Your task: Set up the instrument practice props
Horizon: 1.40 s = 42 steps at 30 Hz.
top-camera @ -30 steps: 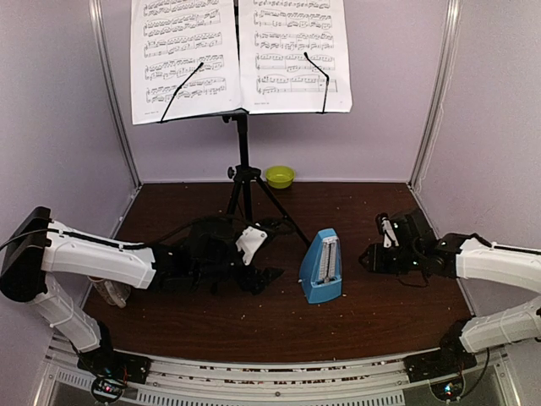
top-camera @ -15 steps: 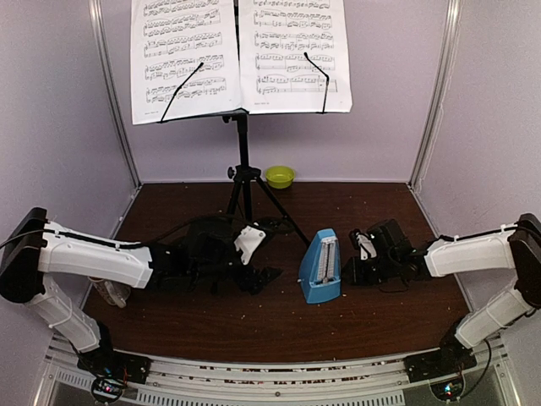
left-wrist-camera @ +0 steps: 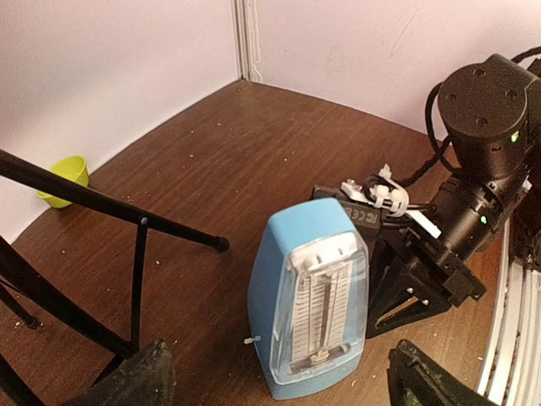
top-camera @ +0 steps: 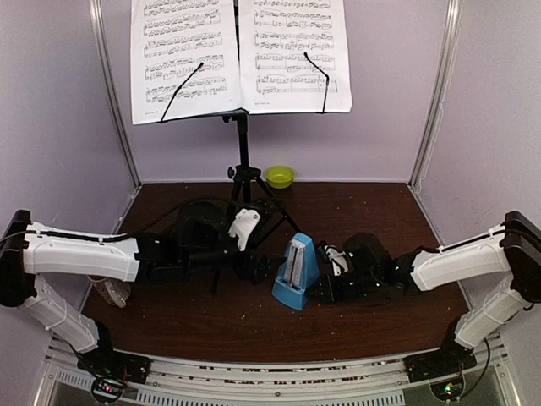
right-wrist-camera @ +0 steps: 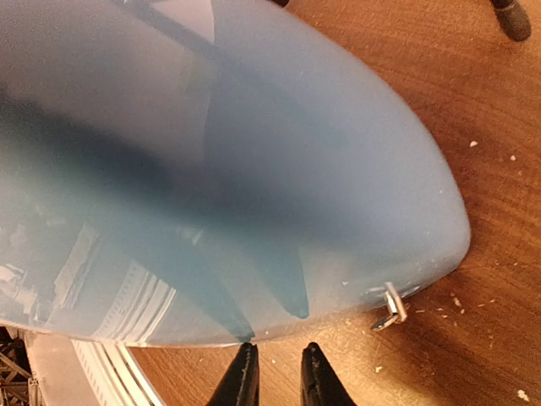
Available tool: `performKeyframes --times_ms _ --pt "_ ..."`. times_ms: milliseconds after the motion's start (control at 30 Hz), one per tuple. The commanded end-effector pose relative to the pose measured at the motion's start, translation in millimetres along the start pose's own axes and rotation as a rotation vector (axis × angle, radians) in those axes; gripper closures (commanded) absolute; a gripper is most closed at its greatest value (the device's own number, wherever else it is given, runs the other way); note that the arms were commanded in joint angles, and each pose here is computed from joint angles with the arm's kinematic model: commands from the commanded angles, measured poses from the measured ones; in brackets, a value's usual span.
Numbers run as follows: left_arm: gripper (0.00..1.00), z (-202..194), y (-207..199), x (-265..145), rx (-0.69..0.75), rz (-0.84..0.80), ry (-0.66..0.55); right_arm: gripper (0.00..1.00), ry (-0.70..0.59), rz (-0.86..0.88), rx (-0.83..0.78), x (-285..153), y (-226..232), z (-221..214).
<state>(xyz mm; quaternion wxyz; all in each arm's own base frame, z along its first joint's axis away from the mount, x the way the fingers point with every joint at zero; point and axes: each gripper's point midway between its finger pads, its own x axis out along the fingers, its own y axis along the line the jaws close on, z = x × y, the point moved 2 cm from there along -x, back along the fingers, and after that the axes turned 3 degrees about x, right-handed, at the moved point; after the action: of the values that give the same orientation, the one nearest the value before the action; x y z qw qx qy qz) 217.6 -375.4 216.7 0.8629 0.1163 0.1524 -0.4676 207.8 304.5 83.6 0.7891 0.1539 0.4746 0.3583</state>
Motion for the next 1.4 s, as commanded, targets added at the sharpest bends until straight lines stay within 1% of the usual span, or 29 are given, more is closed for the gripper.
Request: performKeyframes --times_ms 0,133,333,567,700,833,1000,1067,1133,1167,1200,1300,1333,1367 --pt "0.09 34 -9 -1 -0.061 -0.034 -0.092 0.8 -0.115 0.017 -0.022 -16 10 22" --pt "0.07 40 -12 13 -0.114 -0.028 -0.092 0.77 -0.179 -0.008 -0.044 -37 6 24" --pt "0.05 42 -20 35 -0.153 -0.03 -0.068 0.72 -0.283 -0.092 -0.045 -66 -11 30" --pt "0.04 24 -15 66 -0.205 0.043 0.011 0.64 -0.386 -0.177 -0.023 -90 -31 34" --pt "0.06 12 -10 76 -0.223 0.117 0.05 0.58 -0.462 -0.227 -0.013 -105 -38 40" --pt "0.09 2 -7 86 -0.248 0.165 0.062 0.52 -0.532 -0.267 -0.012 -118 -42 47" --pt "0.17 -12 -4 97 -0.278 0.205 0.081 0.47 -0.537 -0.312 -0.036 -126 -43 52" --pt "0.22 -16 -4 100 -0.278 0.21 0.084 0.42 -0.54 -0.328 -0.036 -127 -45 54" --pt "0.3 -19 -4 103 -0.283 0.216 0.085 0.42 -0.545 -0.342 -0.036 -127 -46 56" --pt "0.32 -20 -4 104 -0.286 0.219 0.085 0.41 -0.556 -0.352 -0.024 -129 -48 56" --pt "0.37 -19 -4 104 -0.291 0.221 0.084 0.37 -0.572 -0.364 -0.006 -130 -51 56" --pt "0.47 -15 -4 103 -0.296 0.231 0.082 0.15 -0.627 -0.386 0.055 -137 -61 54" --pt "0.51 -12 -3 101 -0.299 0.233 0.079 0.1 -0.637 -0.37 0.058 -139 -61 51" --pt "0.55 -7 -3 99 -0.298 0.236 0.071 0.09 -0.645 -0.343 0.052 -139 -59 49"
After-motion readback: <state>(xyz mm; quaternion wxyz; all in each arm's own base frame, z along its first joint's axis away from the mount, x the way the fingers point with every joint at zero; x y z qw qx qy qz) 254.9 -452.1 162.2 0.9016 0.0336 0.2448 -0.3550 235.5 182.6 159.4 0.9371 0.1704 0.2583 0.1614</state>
